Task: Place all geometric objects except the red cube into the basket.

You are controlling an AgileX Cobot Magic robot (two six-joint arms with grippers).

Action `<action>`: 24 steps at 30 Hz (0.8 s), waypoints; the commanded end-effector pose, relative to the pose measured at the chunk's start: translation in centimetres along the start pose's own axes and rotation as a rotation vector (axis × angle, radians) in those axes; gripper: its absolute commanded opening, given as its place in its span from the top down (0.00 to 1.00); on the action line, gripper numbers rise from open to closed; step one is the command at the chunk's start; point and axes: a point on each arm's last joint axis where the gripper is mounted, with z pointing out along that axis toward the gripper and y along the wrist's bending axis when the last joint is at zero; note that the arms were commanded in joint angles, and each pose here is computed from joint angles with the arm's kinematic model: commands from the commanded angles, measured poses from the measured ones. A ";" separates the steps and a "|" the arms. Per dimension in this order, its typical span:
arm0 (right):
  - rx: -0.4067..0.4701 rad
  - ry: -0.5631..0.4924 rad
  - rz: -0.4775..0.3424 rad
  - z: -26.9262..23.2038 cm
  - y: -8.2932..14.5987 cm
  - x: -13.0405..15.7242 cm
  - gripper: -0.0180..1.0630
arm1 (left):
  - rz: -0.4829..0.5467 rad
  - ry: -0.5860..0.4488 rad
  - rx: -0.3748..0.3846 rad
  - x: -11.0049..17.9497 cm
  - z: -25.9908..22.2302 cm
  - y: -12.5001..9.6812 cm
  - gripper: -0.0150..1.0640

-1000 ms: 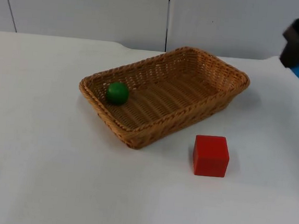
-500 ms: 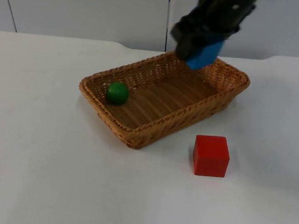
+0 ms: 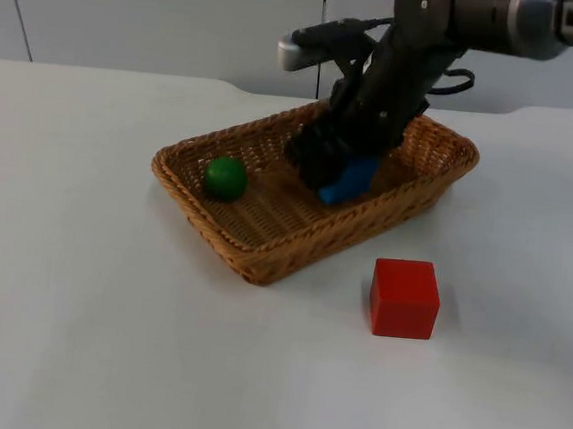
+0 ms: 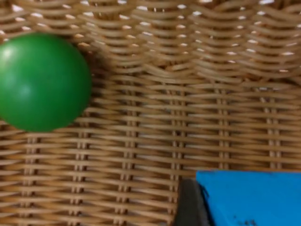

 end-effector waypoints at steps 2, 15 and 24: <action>0.000 -0.038 0.004 -0.5 0.1 -0.6 0.35 | -0.005 -0.004 -0.003 0.1 0.0 0.1 0.01; -0.011 -0.114 0.008 -9.9 0.5 -3.6 0.14 | -0.005 0.000 -0.003 0.2 0.0 0.1 0.01; -0.003 -0.205 -0.017 -22.0 1.3 -4.7 0.14 | -0.005 0.000 -0.003 0.2 0.0 0.1 0.01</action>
